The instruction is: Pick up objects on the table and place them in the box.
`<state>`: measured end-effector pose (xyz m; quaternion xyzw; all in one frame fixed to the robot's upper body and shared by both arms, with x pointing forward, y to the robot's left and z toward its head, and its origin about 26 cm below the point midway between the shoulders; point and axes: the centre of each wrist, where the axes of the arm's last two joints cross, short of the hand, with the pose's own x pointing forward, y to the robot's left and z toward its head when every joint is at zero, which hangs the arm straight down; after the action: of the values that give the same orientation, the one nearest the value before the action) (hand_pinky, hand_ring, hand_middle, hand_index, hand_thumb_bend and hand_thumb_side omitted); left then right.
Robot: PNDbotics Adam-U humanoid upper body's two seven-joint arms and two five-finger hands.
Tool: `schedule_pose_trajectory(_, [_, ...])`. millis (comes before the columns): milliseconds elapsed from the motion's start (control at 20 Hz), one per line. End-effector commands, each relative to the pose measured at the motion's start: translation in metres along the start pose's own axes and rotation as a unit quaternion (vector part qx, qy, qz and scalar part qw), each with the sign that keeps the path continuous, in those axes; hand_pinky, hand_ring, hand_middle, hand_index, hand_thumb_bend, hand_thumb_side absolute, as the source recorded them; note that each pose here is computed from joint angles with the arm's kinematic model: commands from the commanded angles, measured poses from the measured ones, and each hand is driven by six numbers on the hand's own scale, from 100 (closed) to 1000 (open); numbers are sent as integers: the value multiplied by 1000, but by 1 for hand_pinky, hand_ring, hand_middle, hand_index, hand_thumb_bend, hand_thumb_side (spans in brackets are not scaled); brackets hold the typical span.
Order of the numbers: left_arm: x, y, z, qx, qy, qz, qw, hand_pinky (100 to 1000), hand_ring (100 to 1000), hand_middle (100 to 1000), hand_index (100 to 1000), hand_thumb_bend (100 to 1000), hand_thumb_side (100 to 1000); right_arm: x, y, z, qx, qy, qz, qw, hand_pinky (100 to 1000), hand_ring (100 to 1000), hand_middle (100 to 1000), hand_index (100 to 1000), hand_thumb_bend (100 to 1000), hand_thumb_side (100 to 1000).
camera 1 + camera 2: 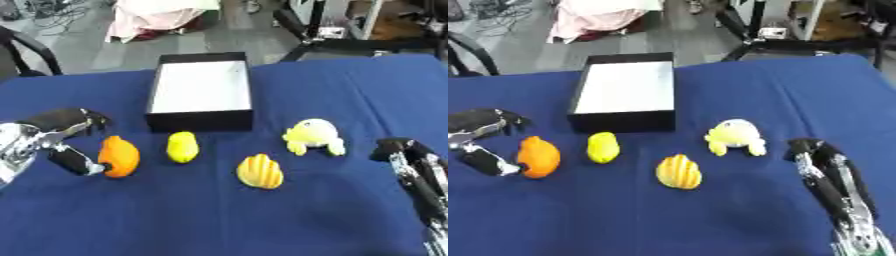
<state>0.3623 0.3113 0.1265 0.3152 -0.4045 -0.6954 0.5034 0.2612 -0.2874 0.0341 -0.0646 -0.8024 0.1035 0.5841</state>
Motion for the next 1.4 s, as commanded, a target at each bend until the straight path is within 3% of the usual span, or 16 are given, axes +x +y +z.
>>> schedule_pose_trajectory(50, [-5, 13, 0, -7, 20, -18, 1000, 831, 703, 725, 906, 403, 318, 3, -2, -2, 1, -8, 2, 1000, 692, 581, 533, 656, 100, 599])
schedule_pose_trajectory(500, [-3, -1, -21, -15, 50, -27, 998, 790, 644, 665, 848, 360, 282, 3, -1, -2, 2, -8, -2, 1000, 692, 581, 533, 656, 100, 601])
schedule_pose_trajectory(750, [-7, -15, -32, 12, 55, -2, 998, 705, 515, 501, 698, 321, 264, 3, 0, -2, 2, -8, -3, 1000, 693, 581, 533, 657, 100, 603])
schedule_pose_trajectory(900, [-8, -13, -32, 46, 55, 15, 997, 567, 377, 338, 540, 338, 294, 3, 0, -2, 2, -8, -4, 1000, 693, 581, 533, 657, 100, 603])
schedule_pose_trajectory(1050, [-10, 4, -25, 99, 60, 40, 992, 516, 321, 267, 479, 372, 305, 3, 0, -2, 1, -7, -4, 1000, 693, 581, 534, 657, 100, 604])
schedule_pose_trajectory(1400, [3, 93, 13, 266, 53, 13, 962, 545, 351, 285, 496, 396, 375, 2, 0, -1, 1, -4, -5, 1000, 693, 581, 534, 657, 100, 606])
